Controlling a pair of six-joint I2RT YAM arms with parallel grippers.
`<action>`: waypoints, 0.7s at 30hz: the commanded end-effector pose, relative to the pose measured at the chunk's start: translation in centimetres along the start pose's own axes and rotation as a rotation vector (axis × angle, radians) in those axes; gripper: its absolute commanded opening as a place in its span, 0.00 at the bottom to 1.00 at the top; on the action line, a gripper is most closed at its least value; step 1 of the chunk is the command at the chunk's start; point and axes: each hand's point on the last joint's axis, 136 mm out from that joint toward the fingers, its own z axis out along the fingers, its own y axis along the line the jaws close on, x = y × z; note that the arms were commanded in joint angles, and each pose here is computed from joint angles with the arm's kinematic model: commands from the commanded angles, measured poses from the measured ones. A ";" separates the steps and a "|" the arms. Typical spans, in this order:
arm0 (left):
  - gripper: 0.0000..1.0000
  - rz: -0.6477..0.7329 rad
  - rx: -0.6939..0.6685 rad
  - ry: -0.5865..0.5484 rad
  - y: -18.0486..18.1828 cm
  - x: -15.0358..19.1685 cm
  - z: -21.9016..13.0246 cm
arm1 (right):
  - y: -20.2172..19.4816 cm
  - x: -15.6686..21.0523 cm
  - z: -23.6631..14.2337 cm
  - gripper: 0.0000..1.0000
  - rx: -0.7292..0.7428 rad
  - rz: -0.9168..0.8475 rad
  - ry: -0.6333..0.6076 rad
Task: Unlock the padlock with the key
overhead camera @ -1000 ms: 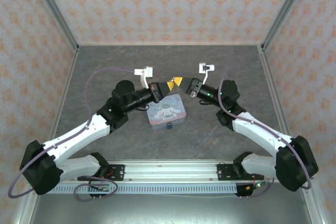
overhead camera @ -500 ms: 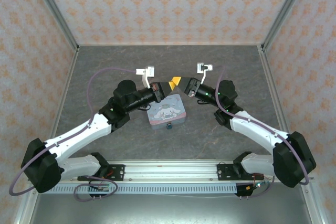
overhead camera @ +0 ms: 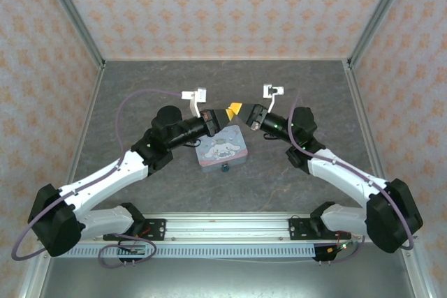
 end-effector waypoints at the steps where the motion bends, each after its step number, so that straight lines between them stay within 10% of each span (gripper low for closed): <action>1: 0.17 0.043 0.025 -0.012 -1.1 -0.5 -0.7 | 2.0 -0.6 0.0 0.00 -0.040 -0.059 -0.002; 12: 0.35 0.076 0.003 0.019 -0.8 0.3 -1.2 | 1.3 -0.3 -0.6 0.00 0.031 -0.115 0.009; 21: 0.73 0.173 -0.114 0.013 -0.4 -0.3 -4.3 | -4.8 1.0 -4.8 0.00 0.526 -0.314 0.212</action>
